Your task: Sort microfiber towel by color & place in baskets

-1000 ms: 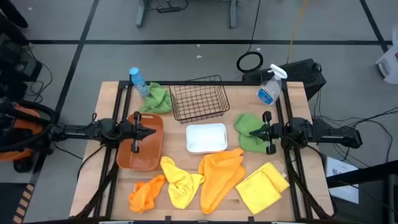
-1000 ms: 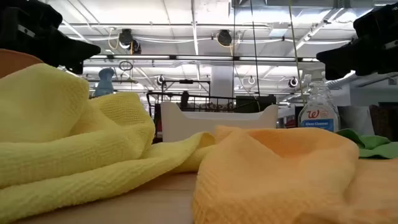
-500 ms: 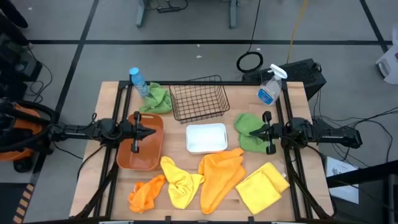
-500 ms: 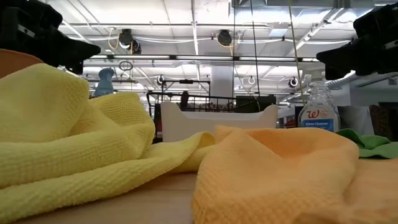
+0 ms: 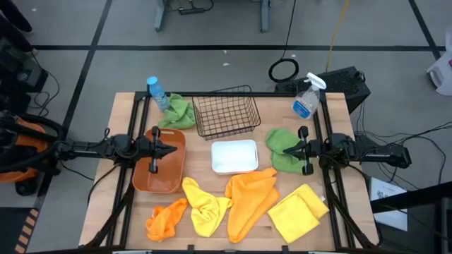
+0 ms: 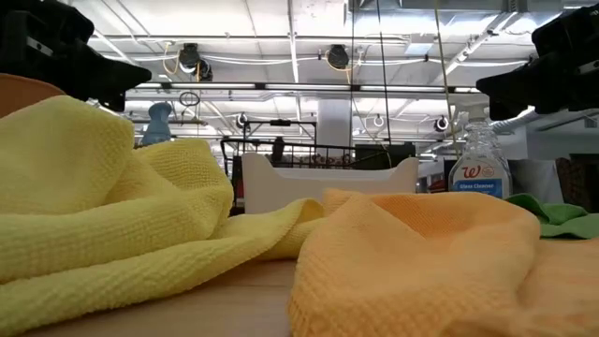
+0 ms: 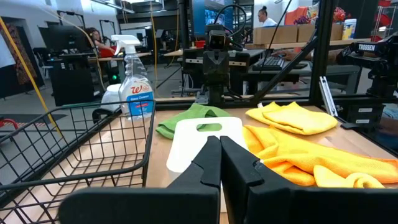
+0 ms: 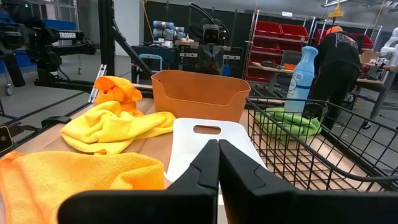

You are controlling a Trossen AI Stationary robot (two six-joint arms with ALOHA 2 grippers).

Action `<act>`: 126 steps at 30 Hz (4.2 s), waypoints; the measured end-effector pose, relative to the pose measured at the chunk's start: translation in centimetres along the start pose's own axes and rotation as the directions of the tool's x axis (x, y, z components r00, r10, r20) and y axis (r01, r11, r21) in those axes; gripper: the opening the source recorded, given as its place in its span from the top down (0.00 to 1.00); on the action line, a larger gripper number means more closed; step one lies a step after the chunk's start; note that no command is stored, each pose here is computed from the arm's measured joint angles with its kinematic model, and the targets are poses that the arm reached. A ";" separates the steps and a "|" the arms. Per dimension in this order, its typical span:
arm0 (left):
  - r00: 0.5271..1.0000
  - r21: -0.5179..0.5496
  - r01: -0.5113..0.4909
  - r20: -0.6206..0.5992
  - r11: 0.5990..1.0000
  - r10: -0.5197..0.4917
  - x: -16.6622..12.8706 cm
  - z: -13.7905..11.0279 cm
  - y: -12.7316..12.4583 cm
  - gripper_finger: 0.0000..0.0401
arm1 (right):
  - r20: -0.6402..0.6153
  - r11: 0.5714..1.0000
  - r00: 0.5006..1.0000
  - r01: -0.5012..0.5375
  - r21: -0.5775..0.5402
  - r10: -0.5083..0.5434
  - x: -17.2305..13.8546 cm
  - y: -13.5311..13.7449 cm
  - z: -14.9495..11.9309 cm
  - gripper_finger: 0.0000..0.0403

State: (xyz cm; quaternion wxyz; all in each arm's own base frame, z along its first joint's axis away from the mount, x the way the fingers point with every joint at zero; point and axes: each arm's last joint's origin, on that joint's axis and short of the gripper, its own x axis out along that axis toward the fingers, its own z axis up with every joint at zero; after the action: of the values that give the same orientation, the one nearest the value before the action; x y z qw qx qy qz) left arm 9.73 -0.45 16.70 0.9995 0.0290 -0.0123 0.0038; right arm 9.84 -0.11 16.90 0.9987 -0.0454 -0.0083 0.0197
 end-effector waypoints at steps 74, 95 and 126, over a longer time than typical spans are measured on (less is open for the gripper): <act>1.000 0.000 0.000 0.000 1.000 0.000 0.0 0.0 0.0 1.00 | 0.000 1.000 1.000 0.000 0.000 0.000 0.0 0.0 0.0 1.00; 1.000 0.000 0.000 -0.001 1.000 0.000 0.0 0.0 0.0 1.00 | -0.012 0.995 0.999 0.048 0.091 -0.047 0.0 -0.1 -0.1 1.00; 1.000 -0.001 -0.004 0.017 1.000 0.004 0.0 0.2 0.0 1.00 | -0.112 0.980 0.987 0.130 0.149 -0.114 0.2 -2.6 25.0 1.00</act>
State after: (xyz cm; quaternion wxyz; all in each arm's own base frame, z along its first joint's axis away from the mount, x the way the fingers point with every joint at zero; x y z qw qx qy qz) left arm 9.73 -0.43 16.87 0.9994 0.0283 -0.0209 0.0056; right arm 9.70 -0.46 42.05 0.9976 0.0323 0.0421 -0.0435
